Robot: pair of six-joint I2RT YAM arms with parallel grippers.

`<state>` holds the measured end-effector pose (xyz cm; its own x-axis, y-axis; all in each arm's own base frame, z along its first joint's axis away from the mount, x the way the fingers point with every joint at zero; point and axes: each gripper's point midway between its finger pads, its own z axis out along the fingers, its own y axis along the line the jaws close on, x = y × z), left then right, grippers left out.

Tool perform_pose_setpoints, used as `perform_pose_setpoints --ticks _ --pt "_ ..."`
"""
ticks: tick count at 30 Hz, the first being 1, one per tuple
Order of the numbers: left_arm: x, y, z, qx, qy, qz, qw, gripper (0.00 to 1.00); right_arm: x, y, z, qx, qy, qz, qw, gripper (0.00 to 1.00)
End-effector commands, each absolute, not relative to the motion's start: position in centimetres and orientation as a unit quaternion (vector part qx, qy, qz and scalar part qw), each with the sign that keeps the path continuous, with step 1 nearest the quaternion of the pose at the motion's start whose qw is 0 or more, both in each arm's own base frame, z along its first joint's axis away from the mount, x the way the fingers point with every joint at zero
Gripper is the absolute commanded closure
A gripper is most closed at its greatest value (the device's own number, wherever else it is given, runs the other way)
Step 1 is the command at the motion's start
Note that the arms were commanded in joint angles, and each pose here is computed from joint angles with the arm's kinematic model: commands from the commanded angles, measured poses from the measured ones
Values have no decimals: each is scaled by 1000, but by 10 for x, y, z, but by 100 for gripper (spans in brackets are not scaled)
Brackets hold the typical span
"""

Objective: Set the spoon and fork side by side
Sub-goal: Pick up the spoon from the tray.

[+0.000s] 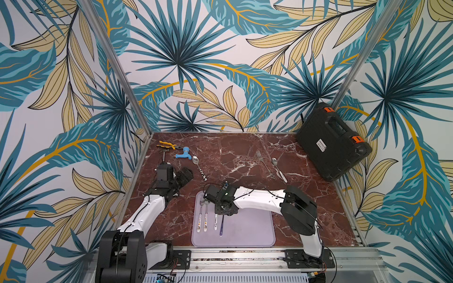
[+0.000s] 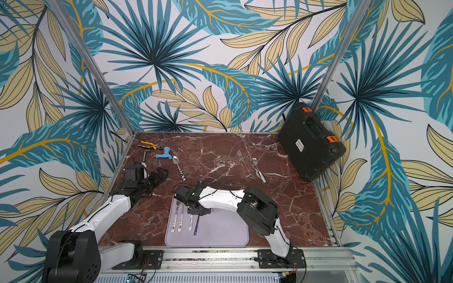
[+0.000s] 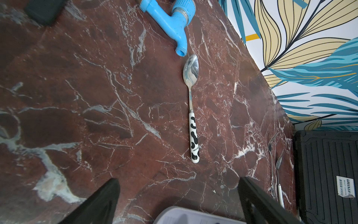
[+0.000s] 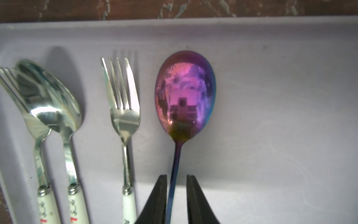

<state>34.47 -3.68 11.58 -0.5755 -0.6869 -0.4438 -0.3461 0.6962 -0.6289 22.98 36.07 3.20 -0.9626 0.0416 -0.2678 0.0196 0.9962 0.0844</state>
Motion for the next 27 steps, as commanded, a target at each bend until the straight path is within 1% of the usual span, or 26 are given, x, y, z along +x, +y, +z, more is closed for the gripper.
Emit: perform_pose_setpoints --ticks 1,8,23,27 --pt "342 -35 117 -302 852 -245 350 0 233 358 37 12 989 37 140 77" --pt "342 -35 116 -303 852 -245 350 0 236 359 29 10 990 32 135 81" --pt "342 -35 117 -302 852 -245 350 0 238 355 12 8 993 13 118 82" --pt "342 -35 117 -302 852 -246 350 0 239 353 13 7 993 13 119 97"
